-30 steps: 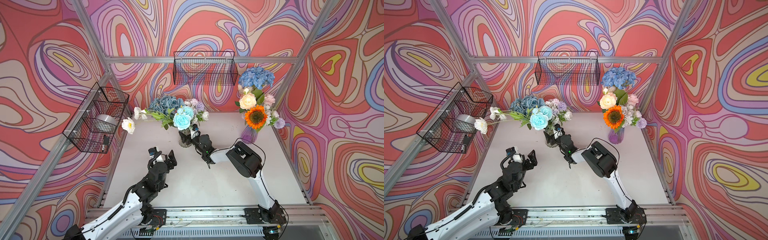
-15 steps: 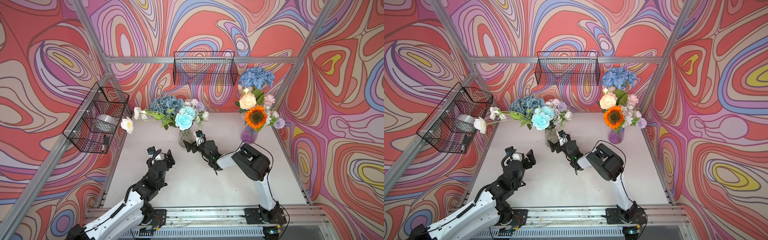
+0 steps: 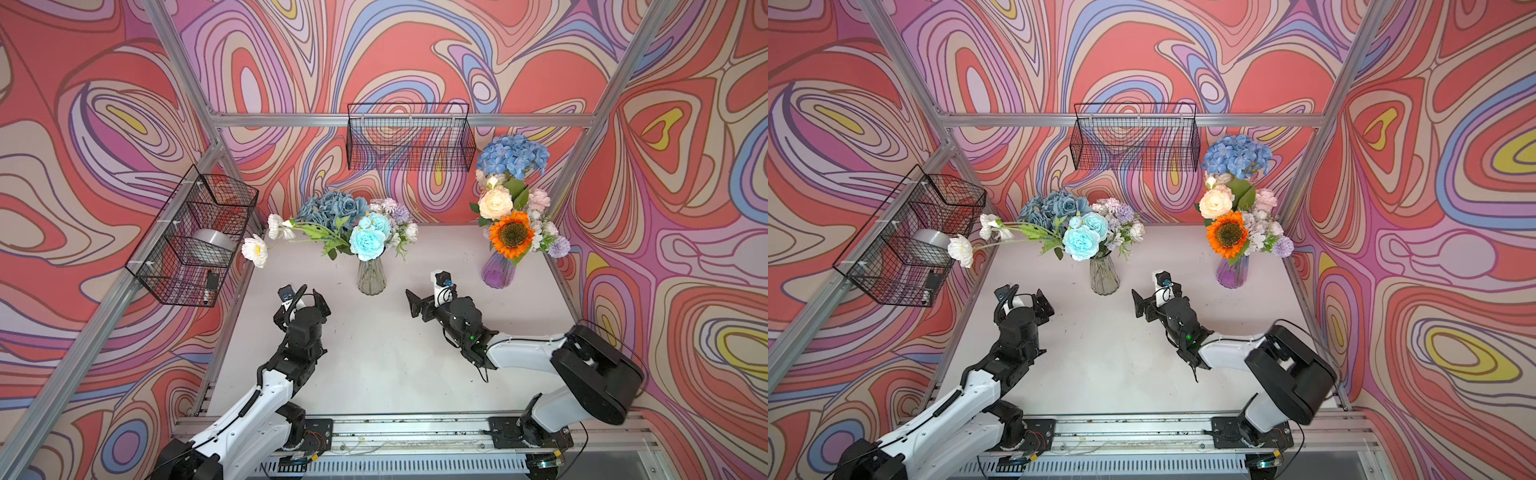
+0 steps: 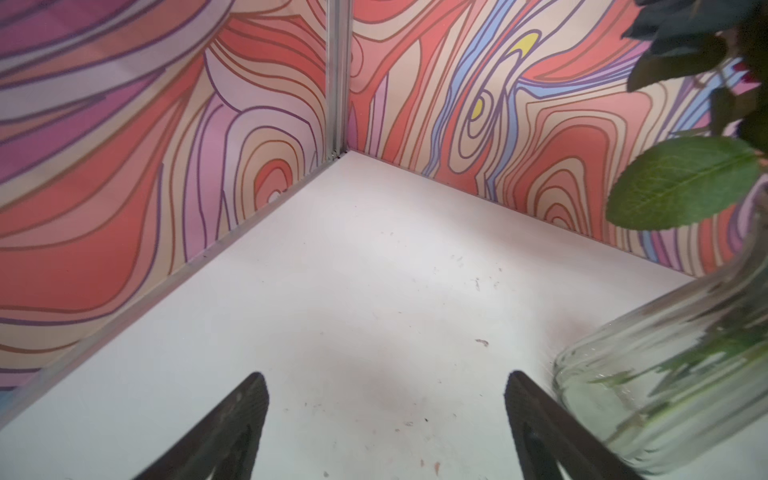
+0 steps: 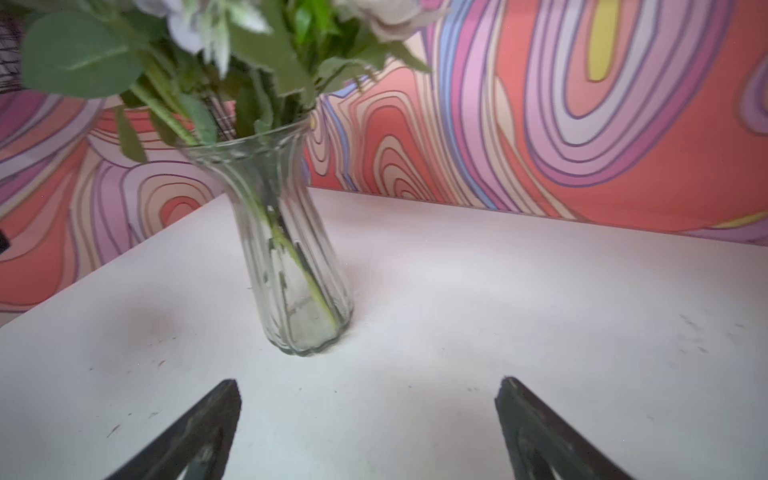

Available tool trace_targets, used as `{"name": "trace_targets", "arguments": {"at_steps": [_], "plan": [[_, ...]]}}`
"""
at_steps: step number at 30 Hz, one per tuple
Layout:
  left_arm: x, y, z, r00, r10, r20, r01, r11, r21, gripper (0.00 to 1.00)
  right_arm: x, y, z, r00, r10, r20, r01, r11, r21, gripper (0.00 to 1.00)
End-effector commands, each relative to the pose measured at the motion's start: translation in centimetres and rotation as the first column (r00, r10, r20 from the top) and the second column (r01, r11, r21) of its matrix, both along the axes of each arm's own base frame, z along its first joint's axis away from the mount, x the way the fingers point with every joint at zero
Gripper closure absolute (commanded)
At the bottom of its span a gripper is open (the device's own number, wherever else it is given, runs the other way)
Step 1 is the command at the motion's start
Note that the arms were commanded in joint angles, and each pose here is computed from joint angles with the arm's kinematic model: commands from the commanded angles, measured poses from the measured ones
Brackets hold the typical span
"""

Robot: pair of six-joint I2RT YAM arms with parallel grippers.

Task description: Arrange the flowers into the vase

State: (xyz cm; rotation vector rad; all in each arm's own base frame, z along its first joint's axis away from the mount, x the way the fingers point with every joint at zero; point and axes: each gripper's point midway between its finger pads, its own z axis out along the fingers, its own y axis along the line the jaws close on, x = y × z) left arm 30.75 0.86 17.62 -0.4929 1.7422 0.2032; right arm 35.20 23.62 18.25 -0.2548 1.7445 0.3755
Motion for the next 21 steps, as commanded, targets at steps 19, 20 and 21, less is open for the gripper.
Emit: {"name": "trace_targets", "arguments": {"at_steps": [19,20,21], "plan": [[4.3,1.2,-1.7,1.0,0.004,-0.009,0.0,0.936,0.351,0.05,2.9,-18.7,-6.6,0.923,-0.385,-0.004,0.359,0.866,-0.348,0.02],[4.4,1.3,-2.0,1.0,-0.005,-0.008,0.007,0.936,0.351,0.05,3.2,-18.7,-6.4,0.929,-0.369,0.005,0.349,0.874,-0.339,0.02],[4.7,1.4,-2.3,1.0,-0.016,-0.011,0.019,0.937,0.349,0.04,3.6,-19.0,-6.5,0.931,-0.364,0.014,0.347,0.876,-0.335,0.02]]}}
